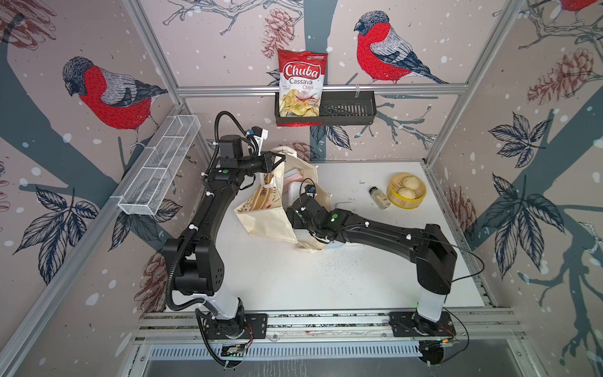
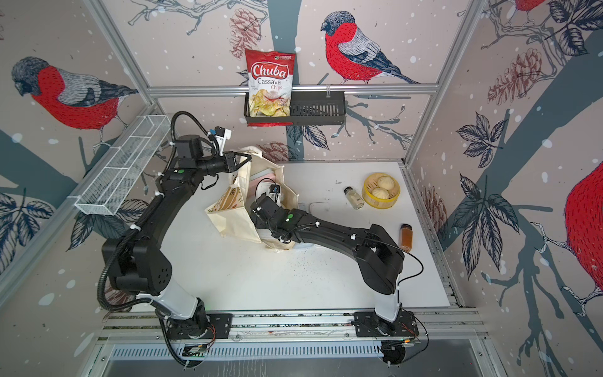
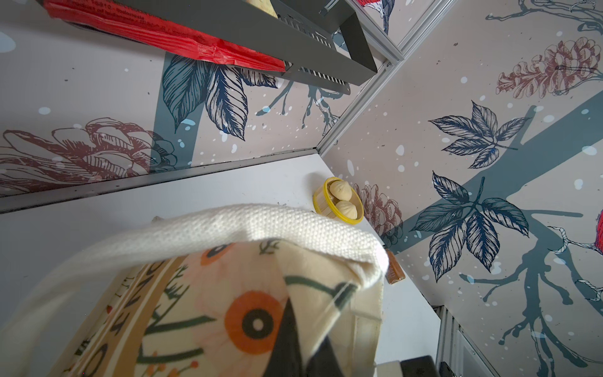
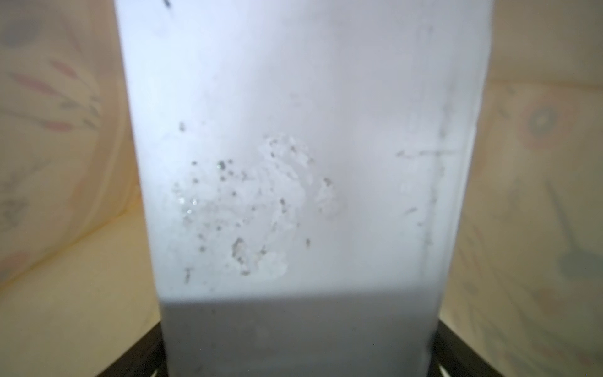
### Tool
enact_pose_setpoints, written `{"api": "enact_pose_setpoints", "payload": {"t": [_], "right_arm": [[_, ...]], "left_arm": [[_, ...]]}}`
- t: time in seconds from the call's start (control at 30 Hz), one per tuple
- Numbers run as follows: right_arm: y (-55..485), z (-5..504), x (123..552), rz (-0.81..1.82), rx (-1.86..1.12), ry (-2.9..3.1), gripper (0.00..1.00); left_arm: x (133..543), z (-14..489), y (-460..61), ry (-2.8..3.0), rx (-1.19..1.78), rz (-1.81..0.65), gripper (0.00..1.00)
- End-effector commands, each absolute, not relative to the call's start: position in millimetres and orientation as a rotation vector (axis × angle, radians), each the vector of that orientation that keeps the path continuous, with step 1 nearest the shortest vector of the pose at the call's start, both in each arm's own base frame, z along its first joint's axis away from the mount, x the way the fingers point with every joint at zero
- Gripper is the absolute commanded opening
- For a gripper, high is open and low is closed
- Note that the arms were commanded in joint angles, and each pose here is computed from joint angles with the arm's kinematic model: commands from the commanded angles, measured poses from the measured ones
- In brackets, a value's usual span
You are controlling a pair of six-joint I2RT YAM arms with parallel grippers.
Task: Take out the pencil case from the canvas bag
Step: Pick up the pencil case from the canvas bag.
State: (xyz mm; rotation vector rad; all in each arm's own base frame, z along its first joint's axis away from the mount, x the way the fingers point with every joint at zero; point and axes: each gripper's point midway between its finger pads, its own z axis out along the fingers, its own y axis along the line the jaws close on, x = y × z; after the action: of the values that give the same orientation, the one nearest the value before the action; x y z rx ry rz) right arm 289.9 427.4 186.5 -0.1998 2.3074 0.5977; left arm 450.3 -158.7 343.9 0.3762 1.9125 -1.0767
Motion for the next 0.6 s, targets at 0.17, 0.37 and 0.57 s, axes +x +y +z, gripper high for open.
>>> {"api": "enact_pose_setpoints", "payload": {"t": [0.17,0.37,0.57], "right_arm": [[418,216,279,0.651,-0.259,2.217,0.68],[411,228,271,0.698,-0.263,2.167,0.68],[406,247,269,0.738,-0.264,2.108,0.68]], "left_arm": [[451,364,-158,1.829,0.417,-1.035,0.00],[454,362,-157,1.839,0.404,-1.017,0.00],[457,357,-155,1.852,0.397,-1.002,0.00]]}}
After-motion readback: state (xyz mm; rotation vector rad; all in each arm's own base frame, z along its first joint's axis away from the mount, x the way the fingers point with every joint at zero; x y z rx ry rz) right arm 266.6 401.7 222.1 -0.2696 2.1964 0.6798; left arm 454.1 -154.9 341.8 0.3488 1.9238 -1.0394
